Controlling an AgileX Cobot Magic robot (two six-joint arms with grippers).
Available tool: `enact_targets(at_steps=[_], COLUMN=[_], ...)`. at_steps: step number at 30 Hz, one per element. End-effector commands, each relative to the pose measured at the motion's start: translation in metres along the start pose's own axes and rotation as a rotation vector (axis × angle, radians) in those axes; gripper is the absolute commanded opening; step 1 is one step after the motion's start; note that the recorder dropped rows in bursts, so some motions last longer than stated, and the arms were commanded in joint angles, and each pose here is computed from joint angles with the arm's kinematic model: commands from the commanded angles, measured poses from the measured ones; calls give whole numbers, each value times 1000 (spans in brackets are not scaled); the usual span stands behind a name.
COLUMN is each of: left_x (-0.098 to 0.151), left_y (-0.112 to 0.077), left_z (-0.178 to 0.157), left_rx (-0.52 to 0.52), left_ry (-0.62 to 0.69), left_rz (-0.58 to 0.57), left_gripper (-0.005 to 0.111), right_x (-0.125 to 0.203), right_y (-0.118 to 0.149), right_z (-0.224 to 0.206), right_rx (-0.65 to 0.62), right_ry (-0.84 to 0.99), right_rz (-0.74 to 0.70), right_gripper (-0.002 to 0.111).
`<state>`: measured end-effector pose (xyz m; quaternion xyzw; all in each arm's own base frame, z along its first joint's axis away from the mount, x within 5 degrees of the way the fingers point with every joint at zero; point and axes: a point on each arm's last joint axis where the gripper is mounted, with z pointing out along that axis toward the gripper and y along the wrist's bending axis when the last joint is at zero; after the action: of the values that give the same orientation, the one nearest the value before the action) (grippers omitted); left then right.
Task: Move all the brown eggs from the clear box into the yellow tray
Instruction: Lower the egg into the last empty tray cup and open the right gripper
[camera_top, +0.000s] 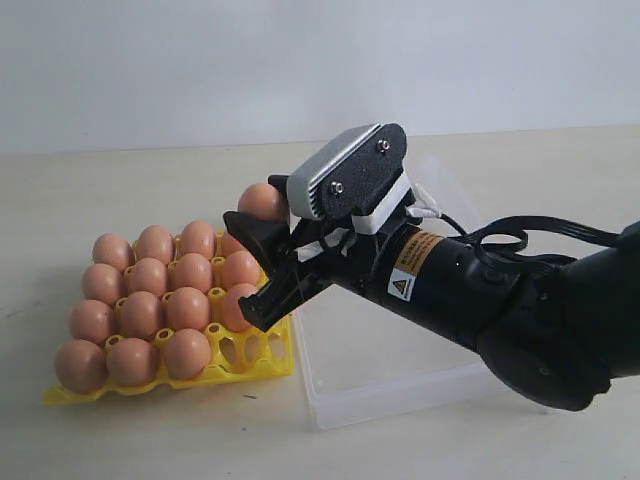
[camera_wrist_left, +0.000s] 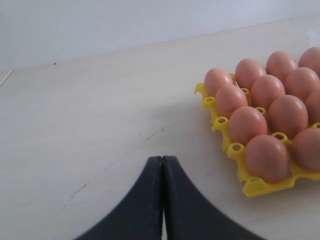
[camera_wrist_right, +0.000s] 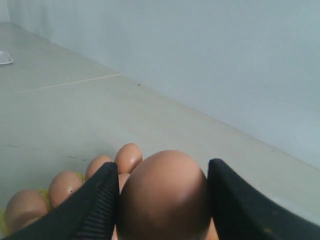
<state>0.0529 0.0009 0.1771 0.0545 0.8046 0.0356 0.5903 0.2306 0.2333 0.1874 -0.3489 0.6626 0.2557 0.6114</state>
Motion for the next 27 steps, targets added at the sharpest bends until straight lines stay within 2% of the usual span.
enact_targets(at_steps=[1, 5, 16, 19, 25, 27], left_x=[-2, -2, -2, -2, -2, -2], left_y=[0, 0, 0, 0, 0, 0], left_z=[-1, -1, -1, -1, -1, -1], left_rx=[4, 4, 4, 4, 4, 4], left_ry=[-16, -16, -16, -16, -16, -16], left_rz=[-5, -5, -5, -5, -5, -5], left_gripper=[0, 0, 0, 0, 0, 0], right_x=[8, 26, 66, 65, 58, 53], right_y=[5, 11, 14, 13, 6, 4], right_z=[2, 5, 13, 20, 45, 50], right_rx=[-52, -113, -136, -150, -169, -171], right_ry=[2, 70, 185, 231, 467, 479], right_rz=[-43, -78, -117, -125, -148, -150], right_gripper=[0, 0, 0, 0, 0, 0])
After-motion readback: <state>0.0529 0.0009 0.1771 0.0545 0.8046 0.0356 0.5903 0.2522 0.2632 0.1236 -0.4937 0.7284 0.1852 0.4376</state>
